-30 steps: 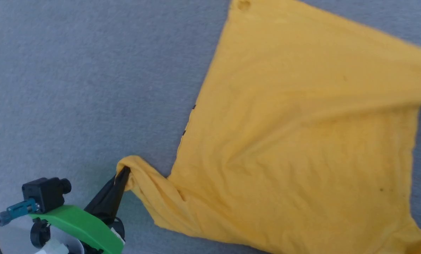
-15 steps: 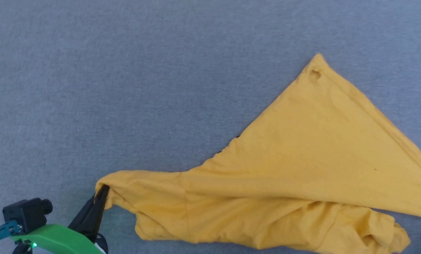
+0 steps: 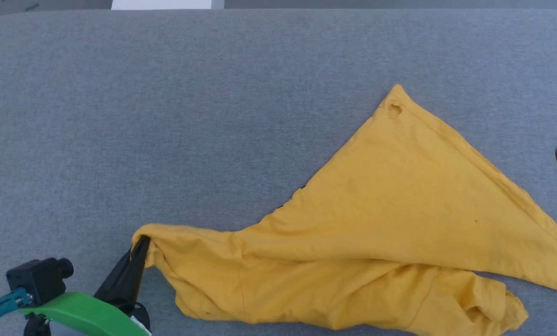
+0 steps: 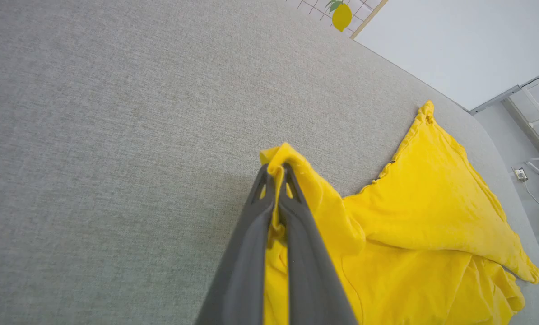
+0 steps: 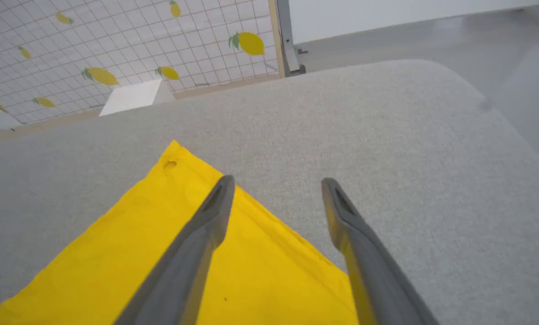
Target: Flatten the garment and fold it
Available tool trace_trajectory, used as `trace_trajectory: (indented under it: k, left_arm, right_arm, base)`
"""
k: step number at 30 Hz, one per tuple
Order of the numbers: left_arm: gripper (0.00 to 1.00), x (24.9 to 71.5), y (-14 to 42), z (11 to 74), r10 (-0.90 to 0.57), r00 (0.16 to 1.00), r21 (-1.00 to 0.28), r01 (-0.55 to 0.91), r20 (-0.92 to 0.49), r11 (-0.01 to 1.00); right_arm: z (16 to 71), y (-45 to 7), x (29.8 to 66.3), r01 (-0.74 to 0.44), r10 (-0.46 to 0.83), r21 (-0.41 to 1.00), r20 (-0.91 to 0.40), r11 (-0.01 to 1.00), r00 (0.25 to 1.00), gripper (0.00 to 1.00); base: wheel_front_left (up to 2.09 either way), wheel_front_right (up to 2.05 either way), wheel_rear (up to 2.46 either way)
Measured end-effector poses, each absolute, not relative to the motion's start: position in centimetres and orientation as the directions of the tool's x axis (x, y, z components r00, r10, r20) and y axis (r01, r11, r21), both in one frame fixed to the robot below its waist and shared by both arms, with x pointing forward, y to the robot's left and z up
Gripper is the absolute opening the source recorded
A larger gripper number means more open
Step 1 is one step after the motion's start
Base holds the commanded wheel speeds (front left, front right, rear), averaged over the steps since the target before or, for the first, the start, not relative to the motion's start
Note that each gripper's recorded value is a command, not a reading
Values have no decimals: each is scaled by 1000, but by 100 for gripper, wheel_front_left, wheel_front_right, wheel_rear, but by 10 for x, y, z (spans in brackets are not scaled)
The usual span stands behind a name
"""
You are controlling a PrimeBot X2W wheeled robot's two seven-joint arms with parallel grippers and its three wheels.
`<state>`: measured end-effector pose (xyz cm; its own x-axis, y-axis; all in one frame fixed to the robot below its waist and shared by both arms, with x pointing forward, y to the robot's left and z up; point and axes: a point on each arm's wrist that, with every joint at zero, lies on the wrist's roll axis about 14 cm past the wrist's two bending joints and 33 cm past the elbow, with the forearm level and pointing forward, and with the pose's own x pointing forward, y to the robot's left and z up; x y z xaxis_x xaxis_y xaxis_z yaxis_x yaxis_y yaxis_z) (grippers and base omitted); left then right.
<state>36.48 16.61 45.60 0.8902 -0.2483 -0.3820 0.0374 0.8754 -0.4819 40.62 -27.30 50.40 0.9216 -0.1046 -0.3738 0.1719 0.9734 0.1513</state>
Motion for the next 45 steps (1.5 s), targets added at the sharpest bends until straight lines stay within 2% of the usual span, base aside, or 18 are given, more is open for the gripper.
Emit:
trace_trajectory:
  k: [5, 9, 14, 25, 26, 27, 32, 36, 40, 45]
  left_arm:
    - [0, 370, 165, 453, -251, 893, -499, 35, -374, 866]
    - [0, 375, 165, 445, -250, 890, -505, 26, -382, 863]
    - [0, 380, 171, 433, -231, 888, -500, 1, -399, 866]
    - [0, 370, 192, 399, -151, 856, -471, -117, -494, 875]
    - [0, 368, 193, 397, -148, 853, -468, -123, -501, 875]
    - [0, 367, 195, 395, -144, 850, -466, -129, -507, 875]
    - [0, 363, 201, 395, -123, 849, -454, -147, -513, 879]
    - [0, 366, 209, 403, -92, 866, -437, -153, -491, 887]
    - [0, 378, 222, 419, -35, 893, -381, -157, -449, 911]
    - [0, 412, 239, 465, 32, 951, -319, -136, -308, 938]
  right_arm:
    - [525, -225, 455, -2, 36, 92, -376, 996, 926, 100]
    - [497, -197, 489, -75, 106, 83, -482, 994, 870, 100]
    - [456, -181, 524, -115, 121, 47, -576, 992, 809, 100]
    - [374, -146, 548, -202, 176, 50, -714, 978, 678, 100]
    - [370, -144, 549, -210, 179, 47, -722, 977, 669, 56]
    - [367, -143, 551, -215, 180, 47, -730, 975, 660, 0]
    - [366, -137, 550, -240, 190, 46, -759, 970, 623, 0]
    - [378, -138, 549, -235, 196, 53, -738, 971, 646, 0]
    - [404, -138, 551, -220, 208, 67, -665, 973, 717, 0]
    - [453, -150, 553, -177, 194, 83, -522, 981, 831, 0]
  base:
    - [0, 0, 0]
    - [0, 0, 0]
    - [0, 0, 0]
    - [0, 0, 0]
    - [0, 0, 0]
    - [0, 0, 0]
    - [0, 0, 0]
    - [0, 0, 0]
    - [0, 0, 0]
    - [0, 0, 0]
